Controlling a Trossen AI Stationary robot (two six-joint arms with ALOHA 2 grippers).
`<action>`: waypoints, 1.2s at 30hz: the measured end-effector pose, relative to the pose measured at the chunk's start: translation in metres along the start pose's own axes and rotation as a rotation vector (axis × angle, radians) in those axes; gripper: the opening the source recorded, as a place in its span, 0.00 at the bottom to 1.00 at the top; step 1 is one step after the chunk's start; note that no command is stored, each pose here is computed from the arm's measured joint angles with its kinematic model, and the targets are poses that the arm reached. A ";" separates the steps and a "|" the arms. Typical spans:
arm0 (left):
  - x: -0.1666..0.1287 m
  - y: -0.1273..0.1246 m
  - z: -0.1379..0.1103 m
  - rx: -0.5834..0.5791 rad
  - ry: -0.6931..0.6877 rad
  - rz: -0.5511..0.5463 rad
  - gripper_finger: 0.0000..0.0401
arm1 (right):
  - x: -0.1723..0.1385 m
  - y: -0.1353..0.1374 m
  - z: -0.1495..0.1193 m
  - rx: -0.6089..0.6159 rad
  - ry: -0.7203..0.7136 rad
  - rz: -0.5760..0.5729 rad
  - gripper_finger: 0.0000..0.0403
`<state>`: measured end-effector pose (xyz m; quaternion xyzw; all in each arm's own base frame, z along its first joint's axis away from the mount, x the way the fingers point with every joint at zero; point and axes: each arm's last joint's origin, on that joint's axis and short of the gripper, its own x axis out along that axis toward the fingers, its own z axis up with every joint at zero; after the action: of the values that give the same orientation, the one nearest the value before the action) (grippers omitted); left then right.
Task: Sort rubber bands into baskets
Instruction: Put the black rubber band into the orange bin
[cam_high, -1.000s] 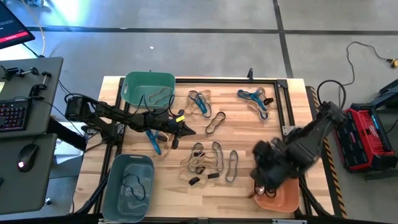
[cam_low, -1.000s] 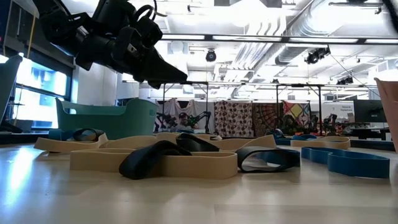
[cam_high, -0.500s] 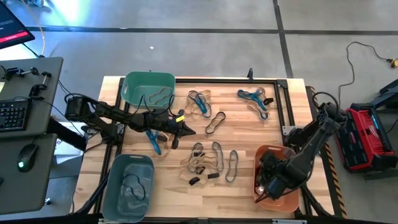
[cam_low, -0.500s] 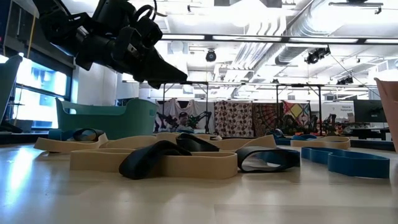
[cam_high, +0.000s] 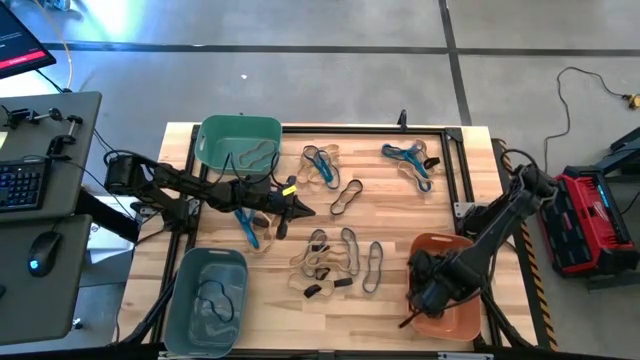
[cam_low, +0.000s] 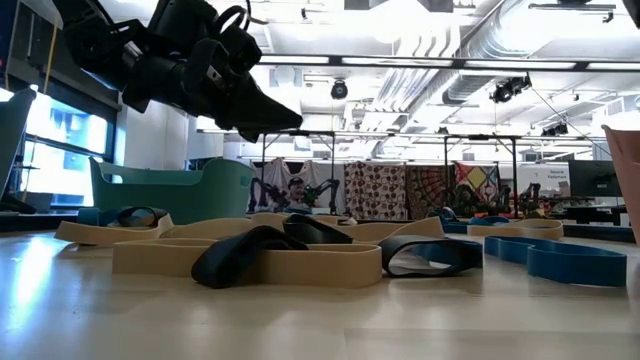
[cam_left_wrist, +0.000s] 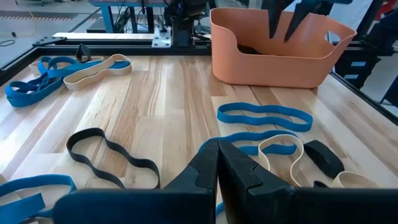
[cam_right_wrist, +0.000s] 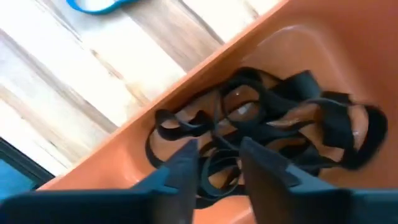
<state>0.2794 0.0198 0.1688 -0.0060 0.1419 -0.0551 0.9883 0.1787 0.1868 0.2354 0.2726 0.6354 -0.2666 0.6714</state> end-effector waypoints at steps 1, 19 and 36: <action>0.000 0.000 0.000 0.000 0.000 0.000 0.00 | -0.003 0.000 0.002 0.001 -0.002 -0.006 0.35; 0.000 0.000 0.001 0.001 -0.007 0.000 0.00 | -0.070 0.027 0.069 -0.257 -0.473 0.161 0.48; 0.000 0.000 -0.006 -0.012 0.058 -0.003 0.00 | 0.019 0.075 0.160 -0.659 -0.401 0.249 0.48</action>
<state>0.2777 0.0196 0.1634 -0.0105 0.1708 -0.0557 0.9837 0.3461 0.1269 0.2250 0.0604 0.5053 -0.0130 0.8607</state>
